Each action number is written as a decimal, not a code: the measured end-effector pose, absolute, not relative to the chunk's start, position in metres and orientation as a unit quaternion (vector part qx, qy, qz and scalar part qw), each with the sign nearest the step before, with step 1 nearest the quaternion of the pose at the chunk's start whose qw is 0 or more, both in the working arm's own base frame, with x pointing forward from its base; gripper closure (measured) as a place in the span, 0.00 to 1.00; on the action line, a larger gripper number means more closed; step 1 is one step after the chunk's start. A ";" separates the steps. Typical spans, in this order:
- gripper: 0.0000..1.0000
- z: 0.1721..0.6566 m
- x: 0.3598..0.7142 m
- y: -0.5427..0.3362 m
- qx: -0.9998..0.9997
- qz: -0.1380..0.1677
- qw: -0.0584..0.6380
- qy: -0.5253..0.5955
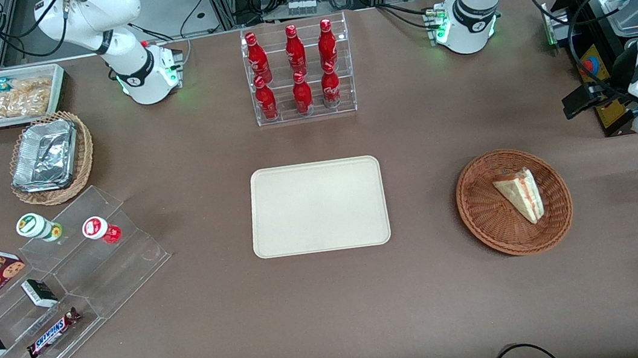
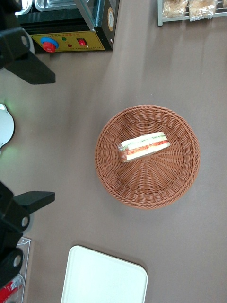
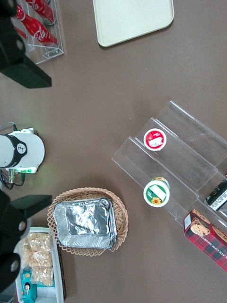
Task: Place sandwich from basket to tray
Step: 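Move the left gripper over the sandwich in the wicker basket, then lower the left gripper and close it on the wrapped sandwich, then lift the sandwich and carry it over the cream tray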
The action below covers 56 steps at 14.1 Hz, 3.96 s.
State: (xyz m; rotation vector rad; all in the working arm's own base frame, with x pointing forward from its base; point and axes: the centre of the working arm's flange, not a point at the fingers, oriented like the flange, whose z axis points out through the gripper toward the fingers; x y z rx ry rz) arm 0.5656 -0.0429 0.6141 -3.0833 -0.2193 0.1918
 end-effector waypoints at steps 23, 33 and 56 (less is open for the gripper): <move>0.00 0.307 0.577 -0.011 -0.956 0.053 0.009 -0.289; 0.30 0.244 0.567 -0.013 -0.955 0.050 -0.004 -0.291; 0.79 0.294 0.514 -0.458 -0.994 0.066 0.006 -0.092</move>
